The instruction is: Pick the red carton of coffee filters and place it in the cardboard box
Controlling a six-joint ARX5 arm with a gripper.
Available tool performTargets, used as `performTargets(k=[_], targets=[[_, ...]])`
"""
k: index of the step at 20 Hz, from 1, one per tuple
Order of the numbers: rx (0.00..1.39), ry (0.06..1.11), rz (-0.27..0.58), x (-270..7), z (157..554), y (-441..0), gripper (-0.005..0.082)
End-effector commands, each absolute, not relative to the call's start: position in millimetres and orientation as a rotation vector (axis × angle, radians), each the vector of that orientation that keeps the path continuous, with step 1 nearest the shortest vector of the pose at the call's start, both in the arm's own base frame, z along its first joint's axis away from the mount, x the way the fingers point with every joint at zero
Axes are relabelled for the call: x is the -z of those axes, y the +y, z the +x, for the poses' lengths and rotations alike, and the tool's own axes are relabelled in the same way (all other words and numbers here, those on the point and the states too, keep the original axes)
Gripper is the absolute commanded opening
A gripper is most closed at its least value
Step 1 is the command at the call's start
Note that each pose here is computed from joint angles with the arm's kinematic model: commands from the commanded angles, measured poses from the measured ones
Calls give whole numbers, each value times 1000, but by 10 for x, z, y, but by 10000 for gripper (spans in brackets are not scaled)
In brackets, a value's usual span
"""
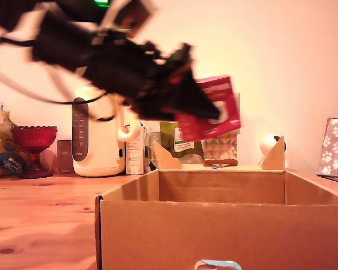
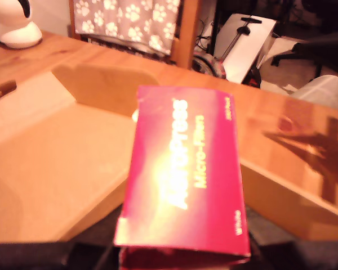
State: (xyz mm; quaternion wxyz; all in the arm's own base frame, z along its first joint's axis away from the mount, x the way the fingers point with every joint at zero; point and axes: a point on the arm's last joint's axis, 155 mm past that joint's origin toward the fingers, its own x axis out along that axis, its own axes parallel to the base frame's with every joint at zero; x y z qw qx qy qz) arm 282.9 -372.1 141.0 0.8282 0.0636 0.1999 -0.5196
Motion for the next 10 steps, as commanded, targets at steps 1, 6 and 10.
performTargets(k=[1,6,10], targets=[[1110,512,162,-1236,2825,-3782,196],[1080,796,232,-775,2842,-3813,198],[1067,887,253,-606,2793,-3762,203]])
